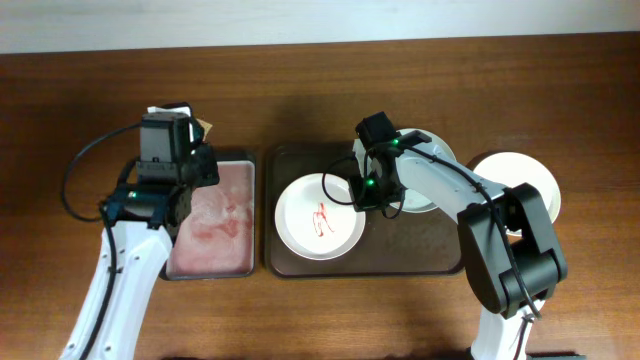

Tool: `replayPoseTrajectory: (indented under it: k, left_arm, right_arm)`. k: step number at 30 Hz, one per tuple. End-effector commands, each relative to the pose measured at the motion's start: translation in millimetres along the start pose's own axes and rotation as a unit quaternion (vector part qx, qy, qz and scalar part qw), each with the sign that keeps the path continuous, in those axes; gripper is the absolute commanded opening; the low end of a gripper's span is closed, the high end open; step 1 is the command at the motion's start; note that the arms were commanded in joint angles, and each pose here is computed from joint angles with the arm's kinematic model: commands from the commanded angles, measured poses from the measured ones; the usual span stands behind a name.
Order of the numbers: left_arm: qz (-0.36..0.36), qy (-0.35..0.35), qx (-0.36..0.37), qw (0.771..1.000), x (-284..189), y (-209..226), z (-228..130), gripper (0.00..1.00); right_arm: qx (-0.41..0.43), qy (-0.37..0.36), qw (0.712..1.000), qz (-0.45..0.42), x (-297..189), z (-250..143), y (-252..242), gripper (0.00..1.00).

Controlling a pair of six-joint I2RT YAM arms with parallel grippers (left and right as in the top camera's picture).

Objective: Clean dirty plates on tray and stack at the side

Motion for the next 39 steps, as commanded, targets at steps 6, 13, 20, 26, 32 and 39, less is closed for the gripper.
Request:
replayPoseTrajectory:
  k: [6, 13, 20, 26, 32, 39]
  left_arm:
    - [0.008, -0.041, -0.005, 0.999, -21.2, 5.5, 15.0, 0.0]
    - [0.007, -0.04, -0.005, 0.999, -21.1, 5.3, 14.8, 0.0]
    - [0.008, -0.029, -0.003, 1.0, -17.8, 5.0, 9.1, 0.0]
    - [0.002, 0.066, 0.007, 0.998, 15.3, -1.6, -28.3, 0.0]
    - [-0.066, 0.235, -0.031, 0.969, 71.4, -28.1, -99.1, 0.0]
    - [-0.124, 0.292, -0.056, 0.947, 86.4, -45.8, -119.9, 0.0]
  right_arm:
    - [-0.003, -0.002, 1.0, -0.01, 2.0, -1.7, -1.6, 0.04]
    - [-0.003, -0.002, 1.0, -0.01, 2.0, -1.7, -1.6, 0.04]
    - [-0.003, -0.002, 1.0, -0.01, 2.0, -1.7, -1.6, 0.04]
    - [-0.003, -0.001, 1.0, -0.01, 2.0, -1.7, -1.5, 0.04]
    - [-0.003, -0.001, 1.0, -0.01, 2.0, -1.8, -1.6, 0.04]
    - [-0.002, 0.001, 1.0, -0.011, 2.0, -2.7, -1.8, 0.04]
Point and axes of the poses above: each gripper's point midway between its finger pads, its own x axis out along the fingers, its own y axis along the line the jaws close on, z = x × y, the point moved 6 cm from there along -x, back along the fingers, and after that the axes turned 7 degrees about x, right-handed, at the moved point
